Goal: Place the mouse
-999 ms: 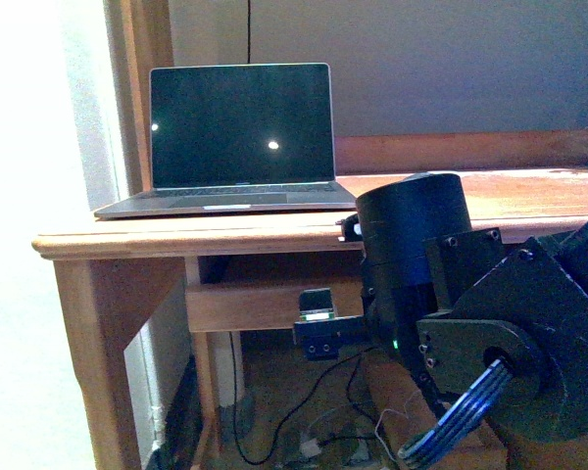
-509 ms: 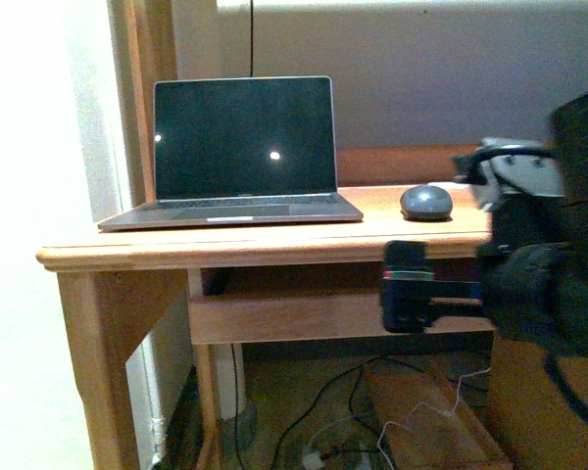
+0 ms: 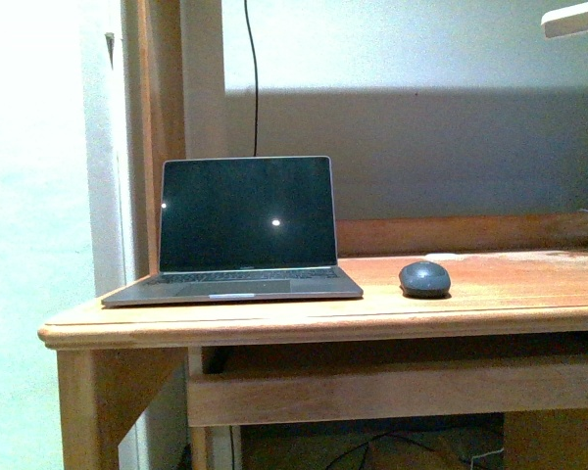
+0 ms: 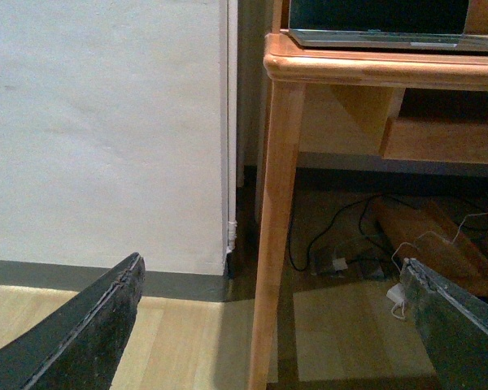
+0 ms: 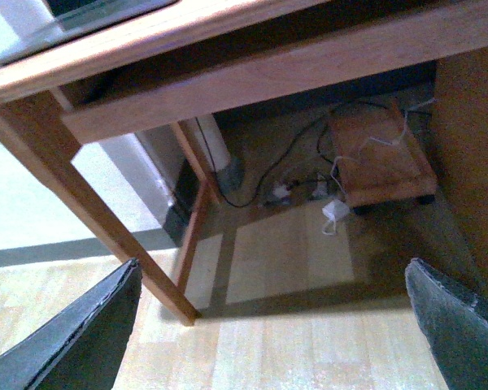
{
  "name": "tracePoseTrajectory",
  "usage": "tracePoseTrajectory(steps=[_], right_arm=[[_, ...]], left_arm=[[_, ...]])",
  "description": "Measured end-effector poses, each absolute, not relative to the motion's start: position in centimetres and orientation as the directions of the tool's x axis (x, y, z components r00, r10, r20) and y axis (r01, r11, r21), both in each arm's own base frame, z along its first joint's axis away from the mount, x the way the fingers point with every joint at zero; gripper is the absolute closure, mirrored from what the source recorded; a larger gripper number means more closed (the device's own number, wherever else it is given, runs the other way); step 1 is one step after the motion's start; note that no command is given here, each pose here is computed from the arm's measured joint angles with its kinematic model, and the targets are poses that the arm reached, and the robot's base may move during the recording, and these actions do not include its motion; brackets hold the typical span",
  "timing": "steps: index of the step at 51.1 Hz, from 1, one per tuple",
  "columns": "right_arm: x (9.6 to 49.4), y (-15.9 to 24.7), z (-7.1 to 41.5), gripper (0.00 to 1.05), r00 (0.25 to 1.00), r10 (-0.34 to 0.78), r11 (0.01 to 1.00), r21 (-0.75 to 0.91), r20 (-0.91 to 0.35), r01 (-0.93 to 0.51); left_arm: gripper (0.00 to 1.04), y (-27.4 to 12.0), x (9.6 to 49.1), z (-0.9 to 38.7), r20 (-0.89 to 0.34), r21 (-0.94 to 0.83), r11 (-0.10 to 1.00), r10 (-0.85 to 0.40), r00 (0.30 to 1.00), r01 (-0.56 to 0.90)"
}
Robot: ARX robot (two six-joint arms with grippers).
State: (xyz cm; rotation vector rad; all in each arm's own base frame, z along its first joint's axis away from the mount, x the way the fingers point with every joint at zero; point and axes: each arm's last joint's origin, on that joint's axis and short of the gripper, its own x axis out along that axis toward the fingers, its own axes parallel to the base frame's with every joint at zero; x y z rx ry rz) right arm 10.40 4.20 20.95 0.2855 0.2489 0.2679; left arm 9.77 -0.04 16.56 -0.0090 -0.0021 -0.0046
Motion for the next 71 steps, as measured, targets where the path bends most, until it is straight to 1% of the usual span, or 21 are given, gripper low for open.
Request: tracePoseTrajectory(steps=[4,5,7,8,10,11,15,19,20,24,32,41,56,57,65,67,71], right_arm=[[9.8,3.2,20.7,0.07,0.940,0.289,0.916,0.337,-0.180,-0.217],[9.7,2.9,20.6,0.08,0.947,0.272,0.920,0.335,-0.174,-0.203],[9.8,2.5,20.1,0.13,0.978,0.176,0.949,0.283,-0.114,-0.138],[9.8,2.2,19.7,0.18,0.991,0.111,0.967,0.237,-0.068,-0.092],[9.8,1.7,19.2,0.27,0.999,0.031,0.988,0.153,-0.024,-0.027],[9.8,1.7,19.2,0.28,1.000,0.024,0.990,0.141,-0.020,-0.021],[9.8,1.4,18.9,0.41,1.000,0.008,0.997,0.078,-0.008,-0.008],[9.8,1.1,18.5,0.56,1.000,0.028,0.999,0.037,-0.009,-0.027],[9.8,1.0,18.4,0.57,0.999,0.040,0.999,0.035,-0.007,-0.040],[9.8,0.1,18.2,0.77,1.000,0.001,1.000,0.022,-0.002,-0.001],[9.8,0.1,17.7,1.02,1.000,0.004,1.000,0.009,-0.006,-0.004],[9.8,0.0,16.7,1.02,1.000,0.002,1.000,0.006,-0.003,-0.002],[9.7,0.0,16.8,1.02,1.000,0.003,1.000,0.006,0.007,-0.003],[9.7,0.0,16.8,1.00,1.000,0.002,1.000,0.004,0.007,-0.002],[9.7,0.0,16.8,0.74,1.000,0.003,1.000,0.004,0.007,-0.003],[9.7,0.0,16.8,0.64,1.000,0.003,1.000,0.004,0.007,-0.003],[9.7,0.0,16.8,0.47,1.000,0.003,1.000,0.004,0.007,-0.003]], left_arm=[[0.08,0.0,9.8,16.6,0.002,-0.009,1.000,-0.004,1.000,0.004],[0.08,0.0,9.8,16.6,0.002,-0.009,1.000,-0.004,1.000,0.004],[0.08,0.0,9.8,16.6,0.002,-0.009,1.000,-0.005,1.000,0.005],[0.08,0.0,9.8,16.6,0.002,-0.009,1.000,-0.004,1.000,0.004],[0.08,0.0,9.8,16.6,0.002,-0.009,1.000,-0.002,1.000,0.002],[0.08,0.0,9.8,16.6,0.002,-0.009,1.000,-0.003,1.000,0.003],[0.08,0.0,9.8,16.6,0.002,-0.009,1.000,-0.005,1.000,0.005],[0.08,0.0,9.8,16.6,0.002,-0.009,1.000,-0.004,1.000,0.004],[0.08,0.0,9.8,16.6,0.002,-0.009,1.000,-0.004,1.000,0.004],[0.08,0.0,9.8,16.6,0.002,-0.009,1.000,-0.005,1.000,0.005],[0.08,0.0,9.8,16.6,0.002,-0.009,1.000,-0.004,1.000,0.004],[0.08,0.0,9.8,16.6,0.002,-0.009,1.000,-0.004,1.000,0.004],[0.08,0.0,9.8,16.6,0.002,-0.009,1.000,-0.004,1.000,0.004],[0.08,0.0,9.8,16.6,0.002,-0.009,1.000,-0.004,1.000,0.004],[0.08,0.0,9.8,16.6,0.002,-0.009,1.000,-0.004,1.000,0.004],[0.08,0.0,9.8,16.6,0.002,-0.009,1.000,-0.004,1.000,0.004],[0.08,0.0,9.8,16.6,0.002,-0.009,1.000,-0.004,1.000,0.004]])
